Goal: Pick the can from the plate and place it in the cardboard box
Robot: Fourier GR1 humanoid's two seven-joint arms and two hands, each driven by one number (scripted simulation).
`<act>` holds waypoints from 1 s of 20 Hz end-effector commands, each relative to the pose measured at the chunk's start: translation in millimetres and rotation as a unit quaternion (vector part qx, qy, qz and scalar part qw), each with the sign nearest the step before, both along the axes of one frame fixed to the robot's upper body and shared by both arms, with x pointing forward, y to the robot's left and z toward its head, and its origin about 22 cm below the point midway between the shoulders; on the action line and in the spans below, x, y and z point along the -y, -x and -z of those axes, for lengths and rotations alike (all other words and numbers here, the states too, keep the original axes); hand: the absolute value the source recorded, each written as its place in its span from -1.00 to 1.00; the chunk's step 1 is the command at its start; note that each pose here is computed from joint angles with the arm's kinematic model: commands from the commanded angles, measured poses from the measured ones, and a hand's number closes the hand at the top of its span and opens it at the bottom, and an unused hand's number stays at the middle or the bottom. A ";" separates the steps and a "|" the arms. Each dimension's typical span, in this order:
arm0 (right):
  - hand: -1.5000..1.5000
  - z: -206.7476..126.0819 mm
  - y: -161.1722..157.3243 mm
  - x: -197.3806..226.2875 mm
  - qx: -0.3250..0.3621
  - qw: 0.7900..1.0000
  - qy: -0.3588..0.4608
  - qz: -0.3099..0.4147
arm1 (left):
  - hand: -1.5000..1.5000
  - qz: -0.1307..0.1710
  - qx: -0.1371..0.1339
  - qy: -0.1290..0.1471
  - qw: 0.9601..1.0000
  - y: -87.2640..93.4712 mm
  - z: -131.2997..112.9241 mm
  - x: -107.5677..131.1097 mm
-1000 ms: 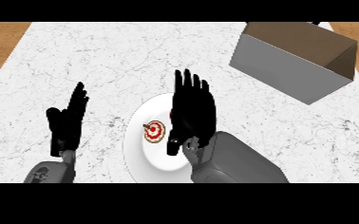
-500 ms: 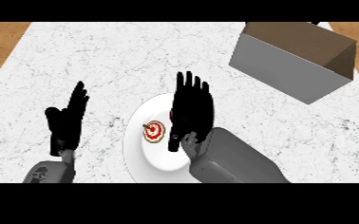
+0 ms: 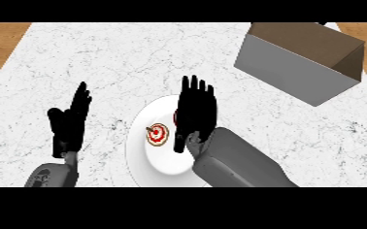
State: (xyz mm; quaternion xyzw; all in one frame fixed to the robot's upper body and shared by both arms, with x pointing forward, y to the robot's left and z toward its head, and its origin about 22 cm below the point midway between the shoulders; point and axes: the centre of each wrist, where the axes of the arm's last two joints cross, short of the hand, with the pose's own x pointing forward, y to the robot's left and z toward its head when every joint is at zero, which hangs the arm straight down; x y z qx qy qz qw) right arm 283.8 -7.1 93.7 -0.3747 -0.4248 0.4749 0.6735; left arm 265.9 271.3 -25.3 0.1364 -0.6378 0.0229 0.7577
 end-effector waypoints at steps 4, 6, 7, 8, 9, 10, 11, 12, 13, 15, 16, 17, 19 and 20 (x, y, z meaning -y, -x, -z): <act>-1.00 12.4 -5.9 -2.4 -0.035 0.996 0.028 0.080 | 0.00 -0.003 -0.010 -0.007 1.000 -0.4 0.6 -6.2; -1.00 14.1 1.6 -10.3 -0.037 0.995 0.030 0.089 | 0.00 0.003 -0.005 0.001 1.000 8.6 -2.5 1.4; -1.00 22.5 -7.0 -3.9 -0.033 0.996 0.025 0.080 | 0.00 -0.005 0.001 0.005 1.000 1.7 -0.2 2.9; -1.00 24.5 -7.9 -6.9 -0.027 0.995 0.021 0.091 | 0.00 0.003 -0.001 0.006 1.000 -4.4 -1.0 -5.2; -1.00 22.5 -5.5 -4.3 -0.033 0.995 0.022 0.088 | 0.00 -0.005 -0.001 -0.003 1.000 9.9 1.1 -3.0; -1.00 22.2 -2.5 2.9 -0.039 0.996 0.024 0.083 | 0.00 -0.008 -0.004 -0.003 1.000 8.2 4.8 1.1; -1.00 22.4 -17.7 -5.9 -0.032 0.995 0.030 0.091 | 0.00 0.000 -0.005 0.004 1.000 8.1 -0.4 0.0; -1.00 31.9 -11.7 -2.3 -0.024 0.996 0.026 0.080 | 0.00 0.000 0.001 0.000 1.000 1.3 -17.3 -22.3; -1.00 21.2 -5.0 -6.0 -0.030 0.996 0.015 0.078 | 0.00 -0.006 -0.007 -0.001 1.000 10.2 6.5 -10.8; -1.00 44.8 -18.0 1.2 -0.033 0.996 0.027 0.077 | 0.00 -0.003 0.000 -0.002 1.000 -3.1 -13.2 -18.1; -1.00 35.1 -23.7 -3.3 -0.020 0.996 0.020 0.083 | 0.00 -0.004 -0.003 -0.001 1.000 6.0 3.4 -13.2; 1.00 42.7 -25.5 -1.9 -0.033 0.996 0.027 0.083 | 0.00 0.006 0.005 0.008 1.000 6.4 4.9 -6.2; 1.00 31.2 -25.8 -6.8 -0.004 1.000 0.007 0.023 | 0.00 -0.012 0.000 0.007 1.000 -12.0 10.2 2.3; 1.00 34.7 -17.2 -10.4 0.019 0.999 0.007 0.027 | 0.00 0.007 0.001 0.000 1.000 -8.5 -17.1 -13.0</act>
